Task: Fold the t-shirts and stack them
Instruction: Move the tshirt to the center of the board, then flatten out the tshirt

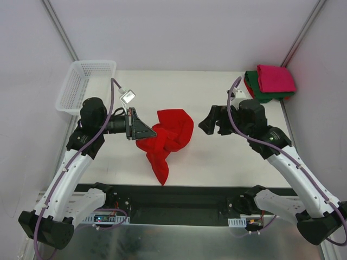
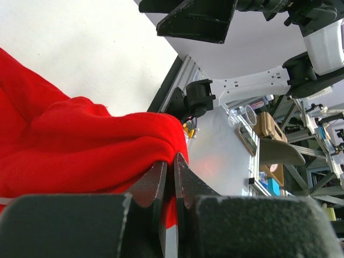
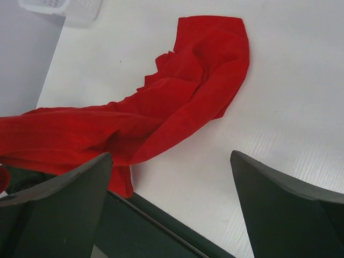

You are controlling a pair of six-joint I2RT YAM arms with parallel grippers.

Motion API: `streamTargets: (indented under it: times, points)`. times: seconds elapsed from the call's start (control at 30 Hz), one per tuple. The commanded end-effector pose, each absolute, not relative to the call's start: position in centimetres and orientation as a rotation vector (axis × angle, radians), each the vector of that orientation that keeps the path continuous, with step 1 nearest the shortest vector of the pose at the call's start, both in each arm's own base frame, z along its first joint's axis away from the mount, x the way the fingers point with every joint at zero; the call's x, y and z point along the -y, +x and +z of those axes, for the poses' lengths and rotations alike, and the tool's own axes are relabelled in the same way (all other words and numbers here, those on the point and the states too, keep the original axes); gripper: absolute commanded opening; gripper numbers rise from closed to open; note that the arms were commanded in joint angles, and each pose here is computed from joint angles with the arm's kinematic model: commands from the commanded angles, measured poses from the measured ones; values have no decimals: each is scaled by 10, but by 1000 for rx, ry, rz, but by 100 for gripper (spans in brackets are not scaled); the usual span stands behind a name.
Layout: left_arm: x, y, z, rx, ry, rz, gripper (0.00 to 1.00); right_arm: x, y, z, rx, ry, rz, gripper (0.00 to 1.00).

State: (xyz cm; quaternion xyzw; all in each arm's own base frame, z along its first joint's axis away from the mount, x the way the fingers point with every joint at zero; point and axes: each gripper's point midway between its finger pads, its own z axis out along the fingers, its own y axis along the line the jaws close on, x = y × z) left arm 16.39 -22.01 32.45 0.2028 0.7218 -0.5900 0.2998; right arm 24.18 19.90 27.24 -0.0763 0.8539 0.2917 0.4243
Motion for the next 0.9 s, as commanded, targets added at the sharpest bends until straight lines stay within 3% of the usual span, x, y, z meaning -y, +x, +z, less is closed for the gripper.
streamTargets:
  times: [0.0,0.4,0.87]
  points:
    - [223,155,349,-1815,663,-1582,0,-221,221,280,-2115,-331,869,96]
    - [228,156,350,-1808,695,-1611,0,-262,165,339,-1775,-572,1297,96]
    - [221,118,409,-1668,804,-1660,0,-284,177,284,-1832,-674,1167,99]
